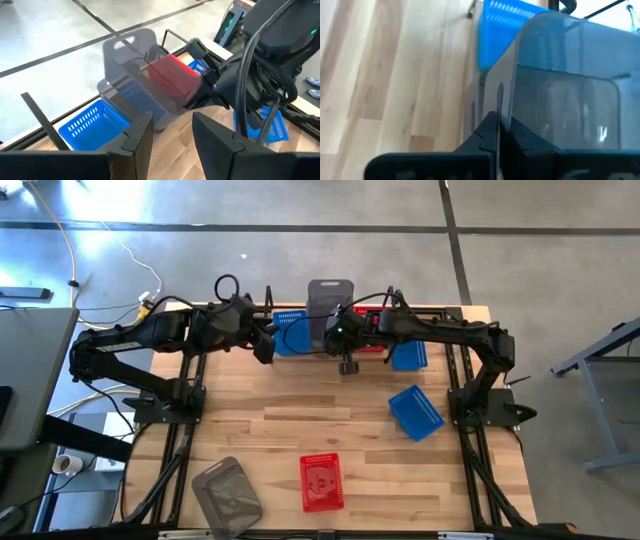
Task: Stack baskets on shelf by color
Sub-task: Stack the top black bin on the other black bin on the shelf
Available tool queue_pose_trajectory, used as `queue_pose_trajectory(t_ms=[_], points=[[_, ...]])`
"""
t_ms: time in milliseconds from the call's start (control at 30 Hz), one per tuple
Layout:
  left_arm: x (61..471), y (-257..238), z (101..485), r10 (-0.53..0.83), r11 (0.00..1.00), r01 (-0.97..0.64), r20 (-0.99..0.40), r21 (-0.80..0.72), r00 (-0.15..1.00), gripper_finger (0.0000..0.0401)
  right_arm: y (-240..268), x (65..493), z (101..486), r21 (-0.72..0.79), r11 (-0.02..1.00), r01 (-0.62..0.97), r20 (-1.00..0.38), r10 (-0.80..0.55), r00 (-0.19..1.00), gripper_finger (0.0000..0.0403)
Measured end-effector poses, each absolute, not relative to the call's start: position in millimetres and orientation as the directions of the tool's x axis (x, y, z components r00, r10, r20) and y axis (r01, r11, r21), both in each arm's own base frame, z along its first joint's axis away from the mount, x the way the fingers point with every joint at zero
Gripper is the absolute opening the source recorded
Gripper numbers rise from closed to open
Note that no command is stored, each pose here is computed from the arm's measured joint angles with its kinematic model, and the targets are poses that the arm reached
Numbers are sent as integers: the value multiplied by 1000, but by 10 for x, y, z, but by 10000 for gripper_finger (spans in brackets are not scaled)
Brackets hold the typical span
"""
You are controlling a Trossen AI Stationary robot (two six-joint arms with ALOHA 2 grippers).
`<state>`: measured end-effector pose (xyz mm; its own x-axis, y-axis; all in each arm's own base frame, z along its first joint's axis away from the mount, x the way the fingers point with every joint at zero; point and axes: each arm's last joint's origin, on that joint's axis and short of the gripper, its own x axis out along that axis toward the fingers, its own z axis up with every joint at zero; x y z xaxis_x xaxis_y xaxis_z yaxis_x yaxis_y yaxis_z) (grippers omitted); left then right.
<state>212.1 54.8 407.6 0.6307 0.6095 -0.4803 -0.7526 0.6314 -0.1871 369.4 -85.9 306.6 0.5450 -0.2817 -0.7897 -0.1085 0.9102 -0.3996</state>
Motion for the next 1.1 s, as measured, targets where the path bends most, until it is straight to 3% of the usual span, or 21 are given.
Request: queue_pose_trajectory(t_ms=[1100], points=[[2073,715,4075,656,571,-799,-481,-188,582,129,-1045,3735,2910,-371,916,-150,-820,-247,517,0]])
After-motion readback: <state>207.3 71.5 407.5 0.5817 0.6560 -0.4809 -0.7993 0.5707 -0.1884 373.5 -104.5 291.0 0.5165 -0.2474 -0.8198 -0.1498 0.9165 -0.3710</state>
